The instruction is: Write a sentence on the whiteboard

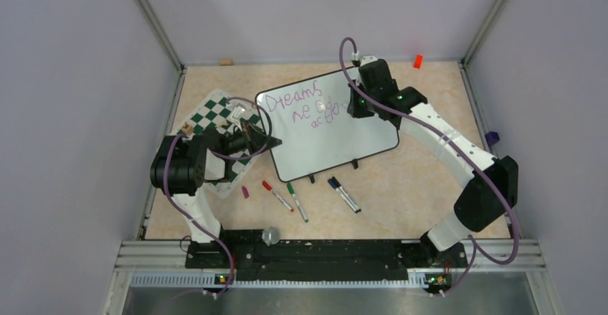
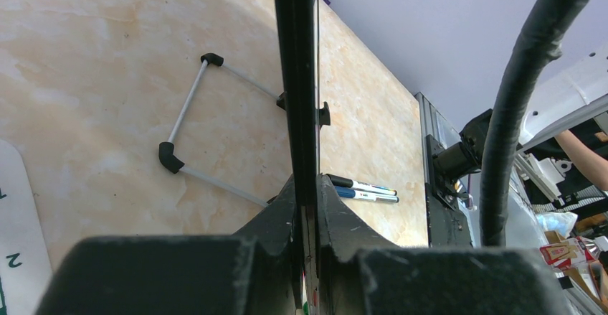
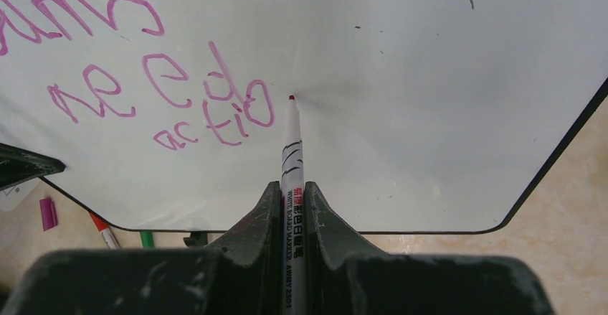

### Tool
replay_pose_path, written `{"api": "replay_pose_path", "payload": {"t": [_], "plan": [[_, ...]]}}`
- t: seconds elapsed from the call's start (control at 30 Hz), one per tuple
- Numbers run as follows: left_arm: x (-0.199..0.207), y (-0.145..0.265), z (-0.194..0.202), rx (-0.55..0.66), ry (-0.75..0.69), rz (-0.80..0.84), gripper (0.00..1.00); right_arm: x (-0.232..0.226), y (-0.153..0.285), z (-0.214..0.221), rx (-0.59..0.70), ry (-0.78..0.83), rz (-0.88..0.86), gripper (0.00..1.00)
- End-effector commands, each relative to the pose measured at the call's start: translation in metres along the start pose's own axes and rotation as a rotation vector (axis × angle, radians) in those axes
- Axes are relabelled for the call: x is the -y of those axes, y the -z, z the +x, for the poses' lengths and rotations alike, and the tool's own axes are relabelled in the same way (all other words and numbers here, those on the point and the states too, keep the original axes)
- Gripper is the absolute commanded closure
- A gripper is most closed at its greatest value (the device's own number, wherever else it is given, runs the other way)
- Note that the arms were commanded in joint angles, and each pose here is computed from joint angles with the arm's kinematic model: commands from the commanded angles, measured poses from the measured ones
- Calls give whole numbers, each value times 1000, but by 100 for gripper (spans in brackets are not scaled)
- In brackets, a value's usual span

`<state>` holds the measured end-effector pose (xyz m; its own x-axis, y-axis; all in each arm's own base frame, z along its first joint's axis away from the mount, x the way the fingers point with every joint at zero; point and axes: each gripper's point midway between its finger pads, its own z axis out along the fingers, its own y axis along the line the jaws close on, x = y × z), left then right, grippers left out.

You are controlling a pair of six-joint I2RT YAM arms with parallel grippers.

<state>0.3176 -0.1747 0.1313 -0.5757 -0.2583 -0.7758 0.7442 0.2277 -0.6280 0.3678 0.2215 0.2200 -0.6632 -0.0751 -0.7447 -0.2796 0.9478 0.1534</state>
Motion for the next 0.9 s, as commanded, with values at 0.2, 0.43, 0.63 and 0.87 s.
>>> {"api": "replay_pose_path", "payload": {"t": [0.2,0.43,0.63,0.87], "plan": [[15,1,9,-59,-160,93,100,1,4,-17,61,-12,-10,100],[15,1,9,-58,-159,92,100,1,-3,-11,41,-15,-5,100],[15,2,9,-58,-161,92,100,5,-3,1,18,-28,4,100],[15,1,9,-59,-161,93,100,10,-1,23,-19,-40,12,100]]}}
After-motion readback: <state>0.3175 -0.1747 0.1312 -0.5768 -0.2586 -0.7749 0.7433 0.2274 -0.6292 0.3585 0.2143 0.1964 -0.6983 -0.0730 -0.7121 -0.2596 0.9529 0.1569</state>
